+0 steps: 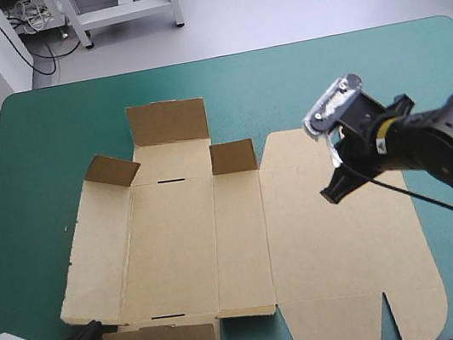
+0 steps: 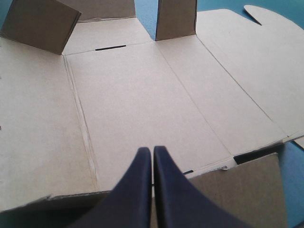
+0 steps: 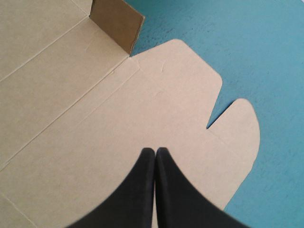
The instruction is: Fold the box
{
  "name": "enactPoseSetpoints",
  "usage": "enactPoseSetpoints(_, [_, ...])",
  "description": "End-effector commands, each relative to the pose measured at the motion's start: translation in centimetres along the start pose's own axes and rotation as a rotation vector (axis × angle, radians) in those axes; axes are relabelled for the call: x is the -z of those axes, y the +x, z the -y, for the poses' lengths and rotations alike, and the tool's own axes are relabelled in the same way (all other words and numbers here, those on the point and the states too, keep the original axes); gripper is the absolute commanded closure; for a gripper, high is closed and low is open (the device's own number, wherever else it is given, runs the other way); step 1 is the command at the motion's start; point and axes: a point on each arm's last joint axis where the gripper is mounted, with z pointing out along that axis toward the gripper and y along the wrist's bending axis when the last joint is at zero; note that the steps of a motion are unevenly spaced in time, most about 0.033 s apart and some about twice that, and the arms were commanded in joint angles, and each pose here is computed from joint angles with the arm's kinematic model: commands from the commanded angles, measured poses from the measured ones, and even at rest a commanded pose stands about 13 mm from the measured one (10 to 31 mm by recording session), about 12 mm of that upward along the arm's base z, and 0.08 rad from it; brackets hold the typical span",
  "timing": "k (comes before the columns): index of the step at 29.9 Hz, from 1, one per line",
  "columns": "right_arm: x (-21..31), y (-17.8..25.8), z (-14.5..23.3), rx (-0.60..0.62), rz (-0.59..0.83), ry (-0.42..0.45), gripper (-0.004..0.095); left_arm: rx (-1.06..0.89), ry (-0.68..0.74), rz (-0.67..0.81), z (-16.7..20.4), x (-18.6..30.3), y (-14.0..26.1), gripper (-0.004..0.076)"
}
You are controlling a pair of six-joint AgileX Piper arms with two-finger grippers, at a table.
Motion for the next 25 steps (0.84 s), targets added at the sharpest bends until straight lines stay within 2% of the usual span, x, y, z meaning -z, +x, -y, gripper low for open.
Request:
enactPoseSetpoints(1, [1.9,2.5,-0.3,-0.057,0.131,0.038,0.0928,0.010,0.018,0.078,0.2,0.2,-1.2,0.0731])
enactPoseSetpoints(11, [1.3,12.8,-3.1,-0.188,0.136,0.022,0.0928,0.010,0.018,0.078,0.2,0.2,-1.2,0.0731])
enactPoseSetpoints(19, [0.9,18.6,-4.8,-0.249,0.229,0.021,0.0928,0.010,0.018,0.074,0.2,0.2,-1.2,0.0729])
enactPoseSetpoints(22, [1.1,19.8,-5.3,-0.267,0.287,0.008,0.0928,0.010,0.018,0.074,0.2,0.2,-1.2,0.0682])
enactPoseSetpoints(25, [1.4,20.7,-5.6,-0.281,0.353,0.000,0.0928,0.010,0.019,0.073,0.2,0.2,-1.2,0.0573])
